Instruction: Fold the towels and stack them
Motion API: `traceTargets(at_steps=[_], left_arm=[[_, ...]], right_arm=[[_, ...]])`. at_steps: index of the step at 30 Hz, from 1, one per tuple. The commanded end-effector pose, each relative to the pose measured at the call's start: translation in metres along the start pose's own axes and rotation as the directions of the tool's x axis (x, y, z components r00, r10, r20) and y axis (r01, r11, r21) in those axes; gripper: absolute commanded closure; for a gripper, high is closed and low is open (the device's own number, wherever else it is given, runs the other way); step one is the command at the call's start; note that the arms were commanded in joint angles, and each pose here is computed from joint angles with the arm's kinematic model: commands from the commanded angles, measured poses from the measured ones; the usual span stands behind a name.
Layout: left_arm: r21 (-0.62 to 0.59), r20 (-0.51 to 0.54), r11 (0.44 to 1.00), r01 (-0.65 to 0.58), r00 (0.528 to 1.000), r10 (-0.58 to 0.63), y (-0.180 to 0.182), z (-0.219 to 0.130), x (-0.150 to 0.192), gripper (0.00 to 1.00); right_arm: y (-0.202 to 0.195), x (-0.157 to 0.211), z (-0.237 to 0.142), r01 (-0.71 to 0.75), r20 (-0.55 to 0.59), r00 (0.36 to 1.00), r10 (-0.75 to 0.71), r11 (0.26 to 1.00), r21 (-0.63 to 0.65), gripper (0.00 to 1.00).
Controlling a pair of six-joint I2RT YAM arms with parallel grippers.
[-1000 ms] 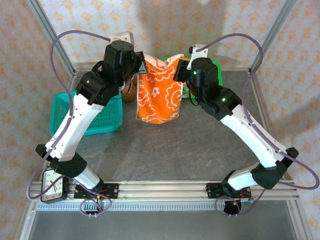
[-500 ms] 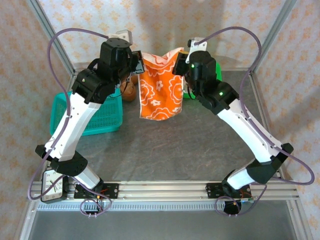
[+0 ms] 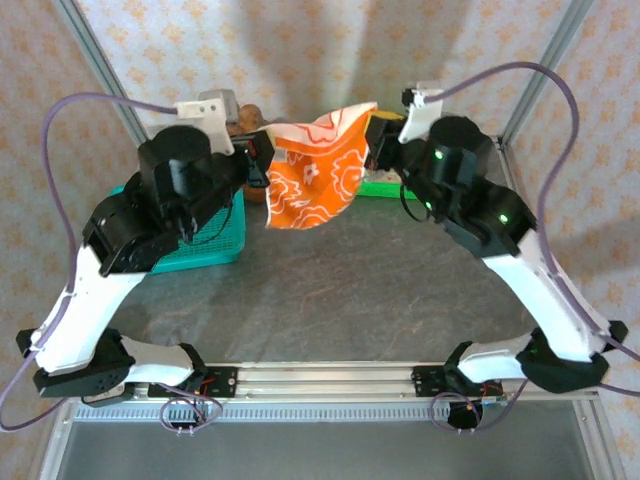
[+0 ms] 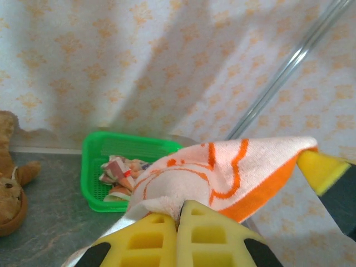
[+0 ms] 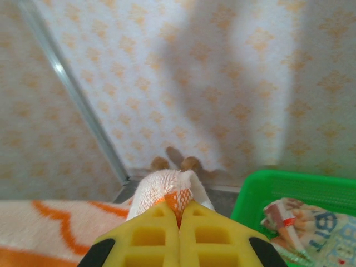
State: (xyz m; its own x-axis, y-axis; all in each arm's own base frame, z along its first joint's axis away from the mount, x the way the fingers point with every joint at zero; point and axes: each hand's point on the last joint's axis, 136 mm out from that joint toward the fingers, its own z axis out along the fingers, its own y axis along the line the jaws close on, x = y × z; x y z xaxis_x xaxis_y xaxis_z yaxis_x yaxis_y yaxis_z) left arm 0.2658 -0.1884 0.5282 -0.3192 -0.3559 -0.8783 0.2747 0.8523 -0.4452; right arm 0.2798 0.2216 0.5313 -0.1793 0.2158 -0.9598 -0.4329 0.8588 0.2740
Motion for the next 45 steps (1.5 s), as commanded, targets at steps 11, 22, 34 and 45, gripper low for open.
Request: traceTargets(at_steps=[11, 22, 34, 45], left_arm=[[-0.095, -0.078, 0.995, 0.014, 0.997, -0.022, 0.011, -0.035, 0.061, 1.0], [-0.344, -0.218, 0.938, 0.035, 0.969, -0.116, 0.102, 0.08, 0.108, 1.0], [-0.421, -0.338, 0.907, -0.01, 0.93, -0.147, 0.183, 0.211, 0.163, 1.0], [-0.462, -0.458, 0.886, -0.038, 0.866, -0.202, 0.213, 0.203, 0.229, 1.0]], right_arm=[[-0.026, 0.075, -0.061, -0.062, -0.168, 0.982, 0.087, 0.987, 0.148, 1.0], [-0.085, 0.147, 0.054, -0.116, -0.297, 0.932, 0.206, 0.949, 0.294, 1.0], [-0.164, 0.227, 0.192, -0.101, -0.437, 0.863, 0.254, 0.934, 0.344, 1.0], [-0.168, 0.287, 0.176, -0.142, -0.529, 0.783, 0.328, 0.921, 0.362, 1.0]])
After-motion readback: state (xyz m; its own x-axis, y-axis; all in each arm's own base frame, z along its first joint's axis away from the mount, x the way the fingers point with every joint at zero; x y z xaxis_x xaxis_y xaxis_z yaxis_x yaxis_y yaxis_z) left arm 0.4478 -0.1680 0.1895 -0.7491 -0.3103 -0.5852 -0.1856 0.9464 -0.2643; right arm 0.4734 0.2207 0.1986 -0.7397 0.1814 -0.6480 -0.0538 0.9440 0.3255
